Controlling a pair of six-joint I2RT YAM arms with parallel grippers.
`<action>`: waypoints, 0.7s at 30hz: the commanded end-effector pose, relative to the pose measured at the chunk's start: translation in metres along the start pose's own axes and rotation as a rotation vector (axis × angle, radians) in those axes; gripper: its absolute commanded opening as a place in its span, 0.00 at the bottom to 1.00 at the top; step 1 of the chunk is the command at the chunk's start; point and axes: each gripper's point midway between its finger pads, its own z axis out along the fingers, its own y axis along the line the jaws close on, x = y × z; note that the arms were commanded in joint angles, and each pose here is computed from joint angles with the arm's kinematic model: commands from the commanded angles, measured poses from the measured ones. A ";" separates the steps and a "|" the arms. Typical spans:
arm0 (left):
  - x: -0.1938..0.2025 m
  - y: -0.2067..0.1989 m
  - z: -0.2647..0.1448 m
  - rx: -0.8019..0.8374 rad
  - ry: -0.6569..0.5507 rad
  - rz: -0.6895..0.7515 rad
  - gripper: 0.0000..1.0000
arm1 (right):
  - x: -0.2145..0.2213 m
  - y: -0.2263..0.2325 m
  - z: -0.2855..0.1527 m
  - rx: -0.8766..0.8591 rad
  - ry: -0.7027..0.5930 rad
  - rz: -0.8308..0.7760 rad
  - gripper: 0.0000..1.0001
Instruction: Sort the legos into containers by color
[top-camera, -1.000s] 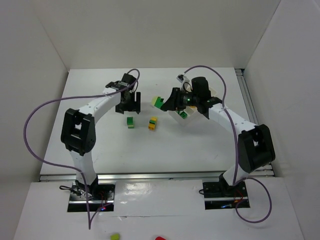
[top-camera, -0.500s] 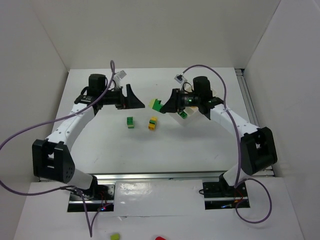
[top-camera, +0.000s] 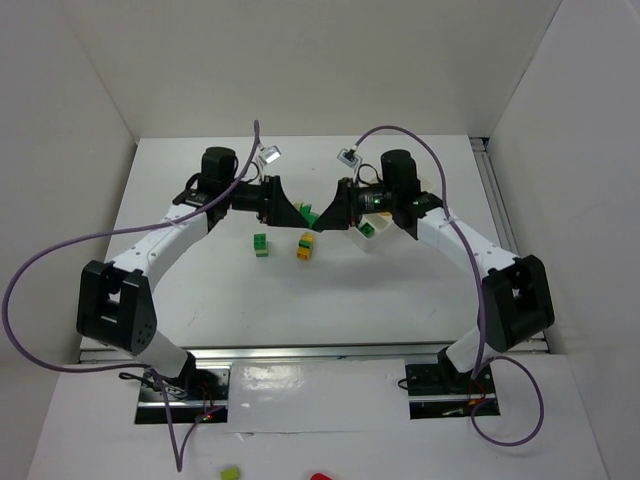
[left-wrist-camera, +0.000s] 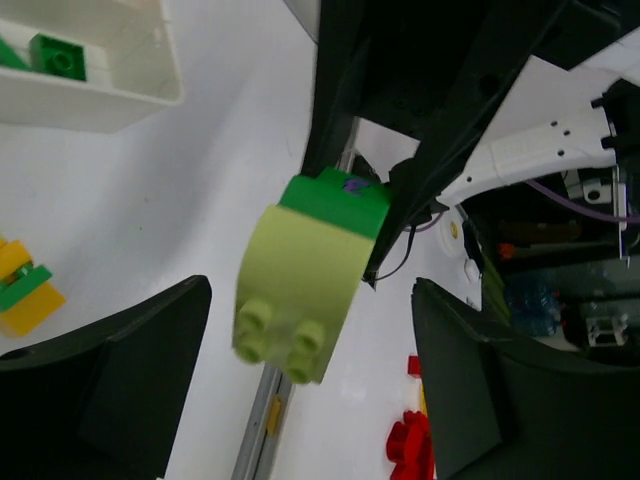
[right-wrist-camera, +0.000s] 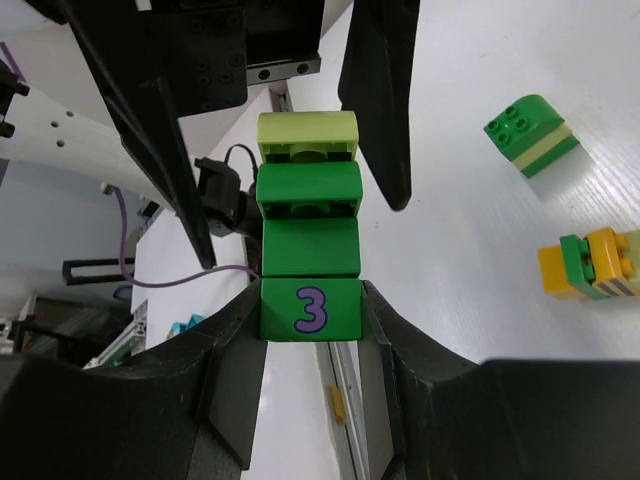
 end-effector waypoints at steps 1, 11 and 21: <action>-0.011 -0.029 0.006 0.144 0.003 0.132 0.89 | -0.013 0.015 0.004 -0.056 -0.002 -0.078 0.18; -0.009 -0.031 0.011 0.182 0.022 0.119 0.14 | -0.018 0.014 0.009 -0.046 -0.003 -0.077 0.18; -0.029 0.009 -0.022 -0.016 -0.084 0.070 0.00 | -0.014 -0.055 -0.014 0.366 -0.060 0.021 0.18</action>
